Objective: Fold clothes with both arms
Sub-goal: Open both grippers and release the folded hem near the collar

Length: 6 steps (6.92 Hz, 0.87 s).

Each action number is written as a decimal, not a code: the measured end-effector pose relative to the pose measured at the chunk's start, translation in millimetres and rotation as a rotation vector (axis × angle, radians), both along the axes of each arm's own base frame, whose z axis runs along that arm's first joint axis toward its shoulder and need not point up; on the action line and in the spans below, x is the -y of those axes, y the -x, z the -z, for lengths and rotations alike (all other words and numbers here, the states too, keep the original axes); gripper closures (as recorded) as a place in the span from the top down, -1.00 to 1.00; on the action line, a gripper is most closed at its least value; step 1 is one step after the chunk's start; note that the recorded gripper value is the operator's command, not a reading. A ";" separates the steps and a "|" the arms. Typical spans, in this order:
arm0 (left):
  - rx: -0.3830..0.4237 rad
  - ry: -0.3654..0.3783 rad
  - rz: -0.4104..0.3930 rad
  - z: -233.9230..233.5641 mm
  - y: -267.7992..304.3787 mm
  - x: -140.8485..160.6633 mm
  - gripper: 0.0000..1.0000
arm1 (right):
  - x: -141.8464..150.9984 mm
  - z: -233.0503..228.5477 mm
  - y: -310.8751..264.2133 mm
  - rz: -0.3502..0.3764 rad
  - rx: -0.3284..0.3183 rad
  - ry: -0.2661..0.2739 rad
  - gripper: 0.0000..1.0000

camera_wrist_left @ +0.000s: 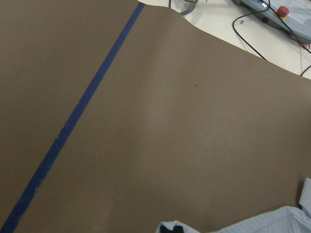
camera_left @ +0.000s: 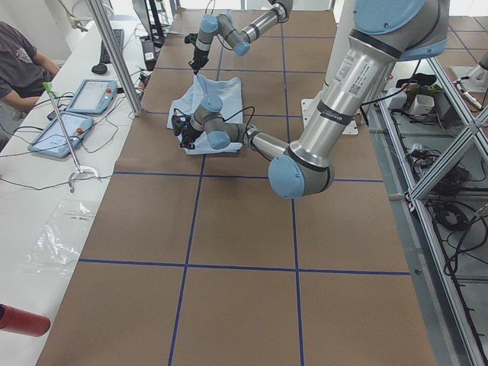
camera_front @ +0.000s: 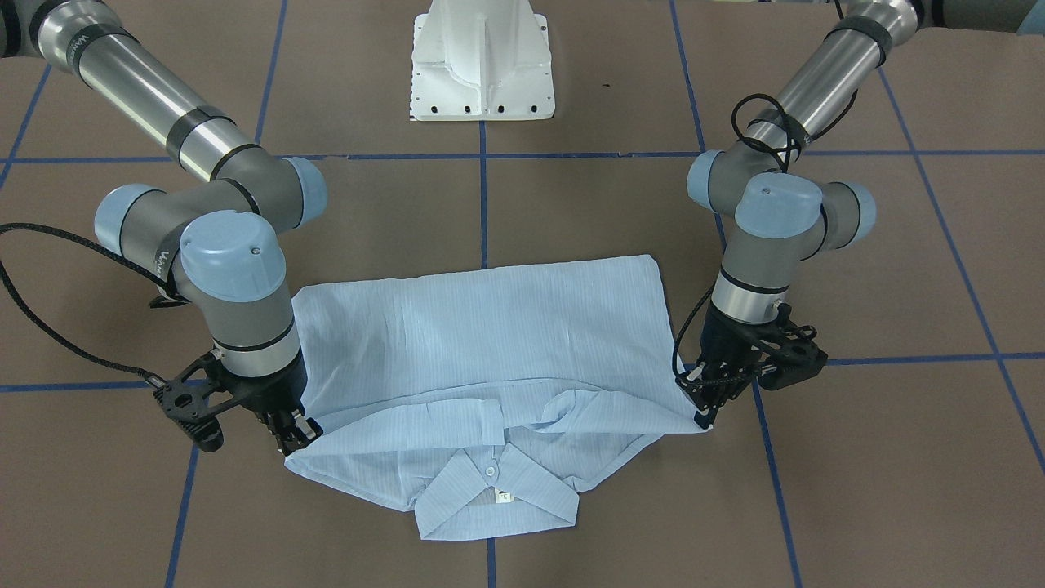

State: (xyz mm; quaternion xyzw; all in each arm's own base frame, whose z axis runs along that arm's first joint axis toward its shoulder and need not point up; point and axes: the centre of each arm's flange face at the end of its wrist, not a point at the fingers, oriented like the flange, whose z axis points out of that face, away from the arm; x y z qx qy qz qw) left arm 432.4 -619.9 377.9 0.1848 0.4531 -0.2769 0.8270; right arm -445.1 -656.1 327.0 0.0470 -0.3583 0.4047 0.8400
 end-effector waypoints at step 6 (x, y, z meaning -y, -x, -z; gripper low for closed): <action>0.056 -0.064 -0.032 -14.3 -4.1 10.3 0.23 | 10.4 -9.4 7.6 -0.003 -0.020 -0.005 1.00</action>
